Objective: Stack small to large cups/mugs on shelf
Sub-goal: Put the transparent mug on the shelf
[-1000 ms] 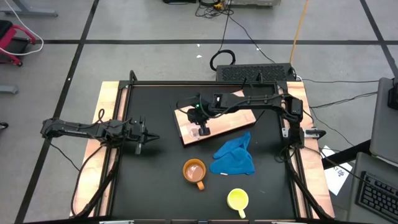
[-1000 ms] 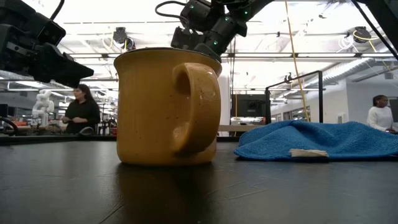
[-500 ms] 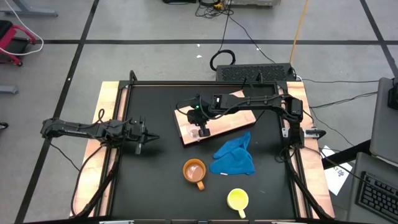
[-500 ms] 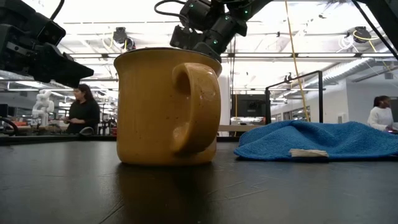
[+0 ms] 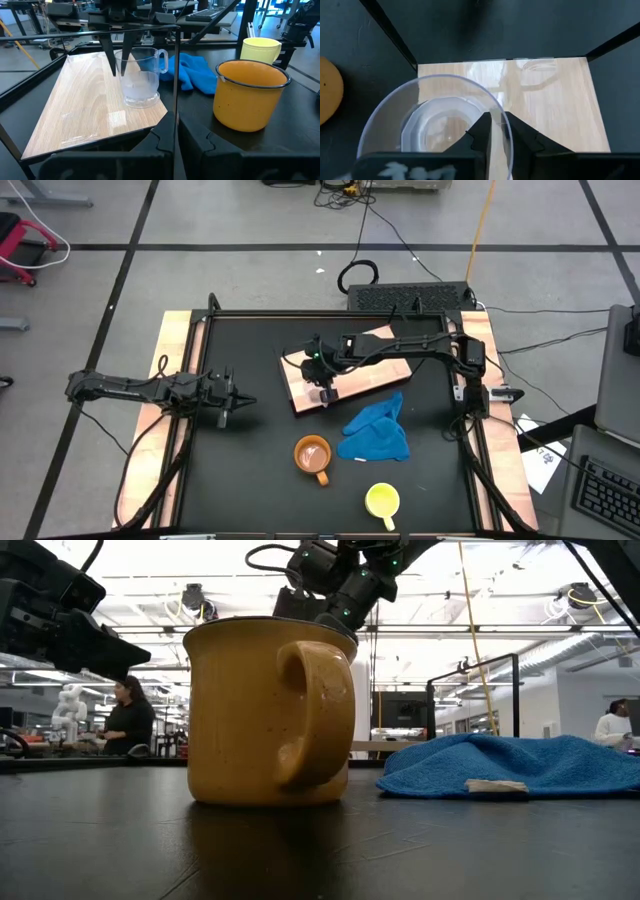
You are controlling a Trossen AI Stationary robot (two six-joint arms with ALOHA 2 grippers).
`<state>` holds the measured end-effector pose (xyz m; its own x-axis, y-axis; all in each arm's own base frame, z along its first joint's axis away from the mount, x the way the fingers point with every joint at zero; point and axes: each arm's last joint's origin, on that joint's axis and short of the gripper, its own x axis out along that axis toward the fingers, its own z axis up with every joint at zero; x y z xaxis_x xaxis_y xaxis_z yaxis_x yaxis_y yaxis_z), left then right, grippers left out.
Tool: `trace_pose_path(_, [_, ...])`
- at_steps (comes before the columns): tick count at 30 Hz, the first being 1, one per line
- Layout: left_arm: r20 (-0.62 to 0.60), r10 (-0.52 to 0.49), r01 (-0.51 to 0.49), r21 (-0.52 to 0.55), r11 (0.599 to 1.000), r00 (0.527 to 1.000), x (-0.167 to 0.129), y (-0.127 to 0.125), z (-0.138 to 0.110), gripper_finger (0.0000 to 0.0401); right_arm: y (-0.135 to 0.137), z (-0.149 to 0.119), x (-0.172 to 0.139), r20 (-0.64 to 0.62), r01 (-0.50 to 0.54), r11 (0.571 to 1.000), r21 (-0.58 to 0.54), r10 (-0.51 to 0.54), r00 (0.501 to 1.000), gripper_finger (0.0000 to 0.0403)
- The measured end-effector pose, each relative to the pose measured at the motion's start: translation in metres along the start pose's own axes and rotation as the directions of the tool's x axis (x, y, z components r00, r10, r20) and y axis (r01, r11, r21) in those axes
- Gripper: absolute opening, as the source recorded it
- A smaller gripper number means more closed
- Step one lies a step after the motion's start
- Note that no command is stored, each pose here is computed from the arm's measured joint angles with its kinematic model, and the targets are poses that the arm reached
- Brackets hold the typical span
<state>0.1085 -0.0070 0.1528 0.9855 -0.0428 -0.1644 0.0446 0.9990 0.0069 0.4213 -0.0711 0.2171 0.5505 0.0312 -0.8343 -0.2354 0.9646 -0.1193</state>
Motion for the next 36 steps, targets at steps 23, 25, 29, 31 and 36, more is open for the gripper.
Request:
trace_pose_path(23, [0.000,0.000,0.000,0.000,1.000,1.000,0.000,0.000,0.000,0.0024,0.003,0.004,0.001,-0.006,0.071,0.996,-0.058,-0.072,0.997,0.0066])
trace_pose_path(25, [0.000,0.000,0.000,0.000,1.000,1.000,0.000,0.000,0.000,0.0024,0.005,0.004,0.002,-0.011,0.068,0.996,-0.063,-0.069,0.998,0.0060])
trace_pose_path(29, [0.000,0.000,0.000,0.000,1.000,1.000,0.000,0.000,0.000,0.0024,0.006,0.004,-0.002,-0.047,0.056,0.996,-0.063,-0.059,0.997,0.0033])
trace_pose_path(31, [0.000,0.000,0.000,0.000,1.000,1.000,0.000,0.000,0.000,0.0024,0.004,0.006,-0.006,-0.066,0.090,0.993,-0.074,-0.095,0.993,0.0013])
trace_pose_path(36, [0.000,0.000,0.000,0.000,1.000,1.000,0.000,0.000,0.000,0.0024,0.001,0.015,-0.019,-0.085,0.114,0.990,-0.086,-0.121,0.989,0.0006])
